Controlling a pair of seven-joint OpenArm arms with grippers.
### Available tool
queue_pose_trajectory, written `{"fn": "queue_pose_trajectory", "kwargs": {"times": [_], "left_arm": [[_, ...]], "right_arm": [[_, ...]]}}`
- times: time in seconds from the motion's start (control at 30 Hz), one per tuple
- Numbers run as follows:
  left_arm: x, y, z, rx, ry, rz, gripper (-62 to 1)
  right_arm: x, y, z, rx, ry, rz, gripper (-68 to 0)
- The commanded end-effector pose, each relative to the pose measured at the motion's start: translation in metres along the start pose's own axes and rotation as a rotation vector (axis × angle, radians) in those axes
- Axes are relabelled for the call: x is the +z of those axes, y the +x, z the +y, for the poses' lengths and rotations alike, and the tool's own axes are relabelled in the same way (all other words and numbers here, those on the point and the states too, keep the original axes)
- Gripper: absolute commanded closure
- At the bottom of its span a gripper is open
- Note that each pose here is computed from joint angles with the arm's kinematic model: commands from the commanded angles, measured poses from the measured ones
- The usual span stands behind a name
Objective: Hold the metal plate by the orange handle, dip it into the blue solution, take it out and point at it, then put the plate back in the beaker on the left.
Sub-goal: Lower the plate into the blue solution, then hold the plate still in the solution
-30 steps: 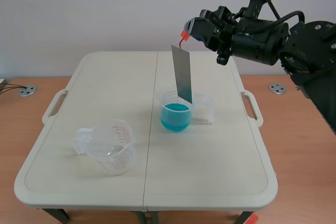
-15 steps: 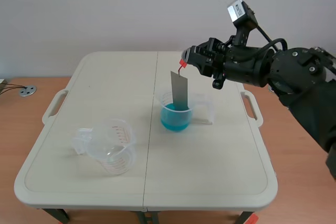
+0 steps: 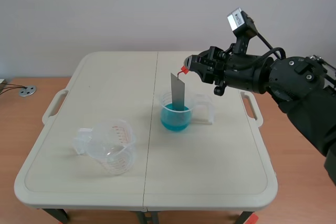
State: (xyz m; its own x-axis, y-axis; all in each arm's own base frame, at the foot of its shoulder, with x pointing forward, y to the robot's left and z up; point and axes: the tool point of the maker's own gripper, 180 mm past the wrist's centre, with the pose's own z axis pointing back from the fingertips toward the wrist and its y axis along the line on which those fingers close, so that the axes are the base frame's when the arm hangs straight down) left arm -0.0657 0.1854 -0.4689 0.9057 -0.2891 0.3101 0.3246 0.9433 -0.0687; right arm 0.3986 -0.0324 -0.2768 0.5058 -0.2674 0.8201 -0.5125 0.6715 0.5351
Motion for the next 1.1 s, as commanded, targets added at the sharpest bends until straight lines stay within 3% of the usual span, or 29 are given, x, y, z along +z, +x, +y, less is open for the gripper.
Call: {"fn": "queue_pose_trajectory", "kwargs": {"times": [0.0,1.07], "left_arm": [[0.0016,-0.0012,-0.0046,0.005,-0.009,-0.002,-1.6],[0.0010,-0.0005,-0.0060,0.009,-0.012,-0.003,-1.6]], "right_arm": [[-0.0022,0.0162,0.0035,0.027,0.013,-0.029,-1.4],[-0.0020,0.0184,0.0037,0.023,0.014,-0.045,-1.5]]}}
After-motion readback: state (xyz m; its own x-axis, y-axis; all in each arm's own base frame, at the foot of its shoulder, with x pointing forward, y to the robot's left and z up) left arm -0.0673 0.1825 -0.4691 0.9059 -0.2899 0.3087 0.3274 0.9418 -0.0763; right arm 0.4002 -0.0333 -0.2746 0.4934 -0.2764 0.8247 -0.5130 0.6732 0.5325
